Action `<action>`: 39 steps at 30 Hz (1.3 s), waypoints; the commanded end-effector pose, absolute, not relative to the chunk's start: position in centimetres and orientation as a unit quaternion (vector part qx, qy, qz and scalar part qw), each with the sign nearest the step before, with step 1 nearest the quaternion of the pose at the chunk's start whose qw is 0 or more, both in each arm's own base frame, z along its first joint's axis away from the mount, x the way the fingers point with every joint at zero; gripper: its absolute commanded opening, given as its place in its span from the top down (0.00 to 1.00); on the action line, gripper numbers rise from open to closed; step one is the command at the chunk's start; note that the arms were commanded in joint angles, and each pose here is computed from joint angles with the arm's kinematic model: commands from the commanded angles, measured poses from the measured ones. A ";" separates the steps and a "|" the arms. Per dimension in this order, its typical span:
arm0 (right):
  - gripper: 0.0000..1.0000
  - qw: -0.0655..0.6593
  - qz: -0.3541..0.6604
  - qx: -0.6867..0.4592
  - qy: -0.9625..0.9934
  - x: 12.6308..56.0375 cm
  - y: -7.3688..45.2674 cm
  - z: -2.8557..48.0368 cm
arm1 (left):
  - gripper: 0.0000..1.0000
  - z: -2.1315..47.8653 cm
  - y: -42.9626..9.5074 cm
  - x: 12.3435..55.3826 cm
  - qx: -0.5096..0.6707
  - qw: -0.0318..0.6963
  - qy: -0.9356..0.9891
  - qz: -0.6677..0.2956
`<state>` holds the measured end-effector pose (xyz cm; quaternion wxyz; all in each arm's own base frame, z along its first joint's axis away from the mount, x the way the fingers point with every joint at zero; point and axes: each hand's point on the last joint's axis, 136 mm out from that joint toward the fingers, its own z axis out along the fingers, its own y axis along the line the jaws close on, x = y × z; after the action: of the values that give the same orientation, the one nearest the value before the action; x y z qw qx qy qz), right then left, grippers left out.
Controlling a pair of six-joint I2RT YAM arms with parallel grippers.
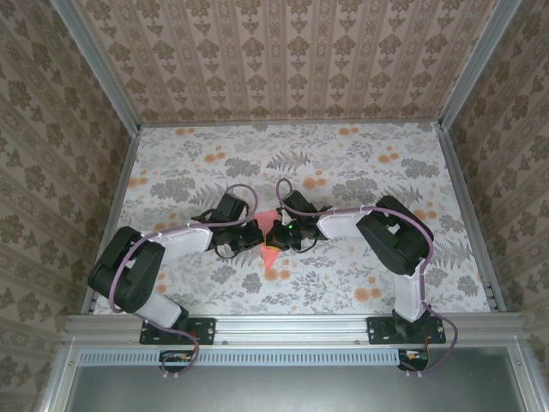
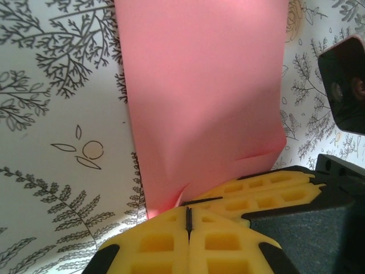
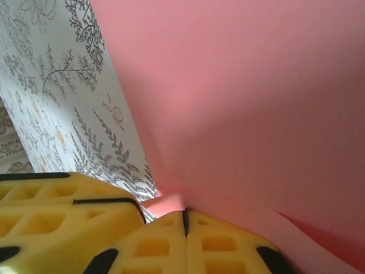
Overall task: Fold a paper plane with a square sheet of paper (pick it up from the middle)
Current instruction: Third fold the triangle at the center of the table.
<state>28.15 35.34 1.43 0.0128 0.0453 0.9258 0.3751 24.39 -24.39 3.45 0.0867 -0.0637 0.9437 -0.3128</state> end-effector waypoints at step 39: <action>1.00 0.042 0.336 0.043 0.940 28.4 30.9 -0.3 | 1.00 -1.4 -22.0 22.9 -0.071 0.036 0.975 -0.207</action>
<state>28.88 33.16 1.50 0.0443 0.0292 0.9251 0.3759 24.77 -24.63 1.73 0.0726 -0.0657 0.9547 -0.2810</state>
